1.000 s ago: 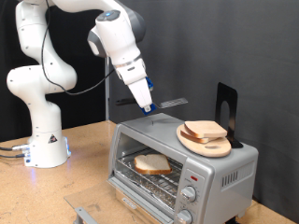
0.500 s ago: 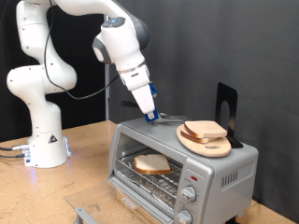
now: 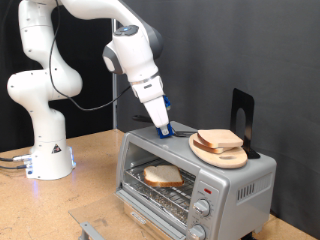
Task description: Make a piece of toast with the oven
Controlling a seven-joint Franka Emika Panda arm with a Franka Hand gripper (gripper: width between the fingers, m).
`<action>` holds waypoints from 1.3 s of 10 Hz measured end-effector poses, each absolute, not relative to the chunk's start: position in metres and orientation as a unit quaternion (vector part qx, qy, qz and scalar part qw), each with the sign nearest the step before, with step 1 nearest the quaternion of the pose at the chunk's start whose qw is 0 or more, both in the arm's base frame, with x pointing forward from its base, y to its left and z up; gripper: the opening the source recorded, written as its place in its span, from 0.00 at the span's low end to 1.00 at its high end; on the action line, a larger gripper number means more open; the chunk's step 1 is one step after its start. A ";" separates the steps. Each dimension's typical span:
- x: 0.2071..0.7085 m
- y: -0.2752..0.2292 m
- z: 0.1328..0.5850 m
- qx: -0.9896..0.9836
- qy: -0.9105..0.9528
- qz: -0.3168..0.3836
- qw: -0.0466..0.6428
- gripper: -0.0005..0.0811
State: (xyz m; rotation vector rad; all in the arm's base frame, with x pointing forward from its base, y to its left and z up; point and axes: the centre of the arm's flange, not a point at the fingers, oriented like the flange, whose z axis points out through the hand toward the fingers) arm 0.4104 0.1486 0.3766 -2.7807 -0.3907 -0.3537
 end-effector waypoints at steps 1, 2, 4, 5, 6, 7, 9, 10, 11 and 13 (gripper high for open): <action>0.411 0.152 0.375 -0.966 -0.147 -0.159 0.138 0.99; 0.410 0.156 0.373 -0.961 -0.156 -0.190 0.129 1.00; 0.406 0.161 0.371 -0.955 -0.165 -0.216 0.123 1.00; 0.405 0.163 0.371 -0.954 -0.167 -0.218 0.121 1.00; 0.404 0.165 0.371 -0.953 -0.168 -0.221 0.121 1.00; 0.403 0.167 0.371 -0.953 -0.169 -0.222 0.122 1.00; 0.396 0.174 0.364 -0.952 -0.182 -0.214 0.118 1.00; 0.393 0.180 0.365 -0.951 -0.189 -0.215 0.116 1.00; 0.389 0.185 0.365 -0.950 -0.195 -0.215 0.114 1.00; 0.383 0.191 0.365 -0.948 -0.207 -0.216 0.109 1.00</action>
